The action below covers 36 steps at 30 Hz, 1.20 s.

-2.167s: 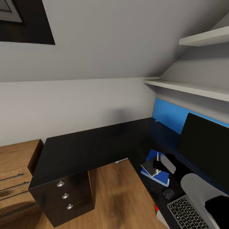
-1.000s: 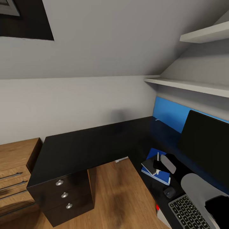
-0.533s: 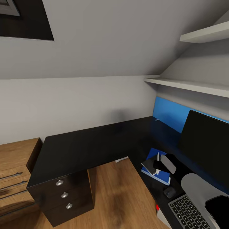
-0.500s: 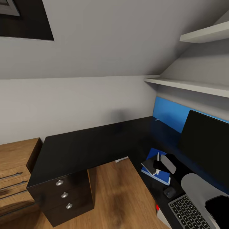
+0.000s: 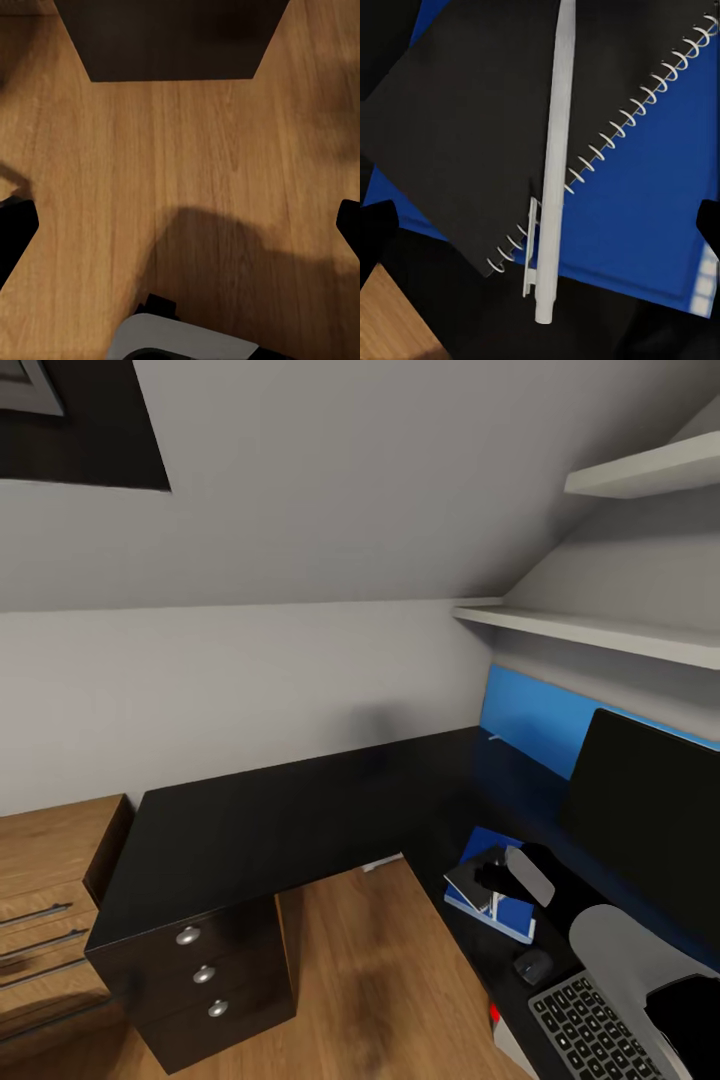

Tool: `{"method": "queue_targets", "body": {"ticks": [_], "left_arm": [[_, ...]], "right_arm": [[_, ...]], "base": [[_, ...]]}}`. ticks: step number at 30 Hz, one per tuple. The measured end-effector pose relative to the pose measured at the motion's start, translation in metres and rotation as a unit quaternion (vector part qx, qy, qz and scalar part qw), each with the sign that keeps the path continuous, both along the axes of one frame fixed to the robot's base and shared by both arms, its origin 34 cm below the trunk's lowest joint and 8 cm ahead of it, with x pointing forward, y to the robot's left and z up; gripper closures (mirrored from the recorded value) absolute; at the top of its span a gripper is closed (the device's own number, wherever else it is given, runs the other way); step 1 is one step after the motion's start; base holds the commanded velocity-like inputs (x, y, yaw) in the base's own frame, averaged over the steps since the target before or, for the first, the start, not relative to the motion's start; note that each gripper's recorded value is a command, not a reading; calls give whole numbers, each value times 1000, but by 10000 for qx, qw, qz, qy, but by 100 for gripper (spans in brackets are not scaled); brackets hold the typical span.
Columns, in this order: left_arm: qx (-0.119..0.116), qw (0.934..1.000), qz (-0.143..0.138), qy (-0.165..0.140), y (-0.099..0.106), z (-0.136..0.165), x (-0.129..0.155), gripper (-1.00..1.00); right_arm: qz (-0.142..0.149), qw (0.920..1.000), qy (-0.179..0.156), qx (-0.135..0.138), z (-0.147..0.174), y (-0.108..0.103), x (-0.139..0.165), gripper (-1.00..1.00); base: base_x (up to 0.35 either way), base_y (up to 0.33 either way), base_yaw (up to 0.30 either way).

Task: In the bedroom, organize the workspace by keeping the computer under the desk, ensuring the monitor is on the desk, placing the keyboard on the desk next to the monitor, placing the mouse on the desk next to the keyboard, moving the folder from the swivel chair onto the desk next to the mouse, stacking the notebook on top of the folder with the pen on top of the notebook, and positioning the swivel chair next to the desk.

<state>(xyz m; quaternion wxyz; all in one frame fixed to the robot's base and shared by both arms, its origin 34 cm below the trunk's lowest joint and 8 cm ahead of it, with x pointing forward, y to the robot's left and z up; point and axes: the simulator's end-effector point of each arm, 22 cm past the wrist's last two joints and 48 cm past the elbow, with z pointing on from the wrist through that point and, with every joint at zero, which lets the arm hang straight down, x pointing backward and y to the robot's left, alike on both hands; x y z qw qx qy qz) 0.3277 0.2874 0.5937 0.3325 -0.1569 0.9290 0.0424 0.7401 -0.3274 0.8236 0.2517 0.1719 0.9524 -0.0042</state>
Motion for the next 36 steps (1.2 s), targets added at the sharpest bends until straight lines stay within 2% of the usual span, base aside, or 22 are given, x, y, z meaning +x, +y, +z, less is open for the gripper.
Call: {"method": "queue_targets", "body": {"ticks": [12,24,30,36], "left_arm": [[1,10000,2,1,0,15,-2,-100],[-1,10000,9,4,0,29,-5,-100],[5,10000,8,4,1,35,-7,-100],[7,10000,7,5,1,38,-8,-100]], "right_arm": [[0,10000,-43,46,18,-2,0,-100],[86,9995,-285,111,47,6,10,-100],[204,9987,-450,155,66,20,18,-100],[364,9975,-538,277,74,50,22,-100]], "base": [[0,0,0],[0,0,0],[0,0,90],[0,0,210]]}}
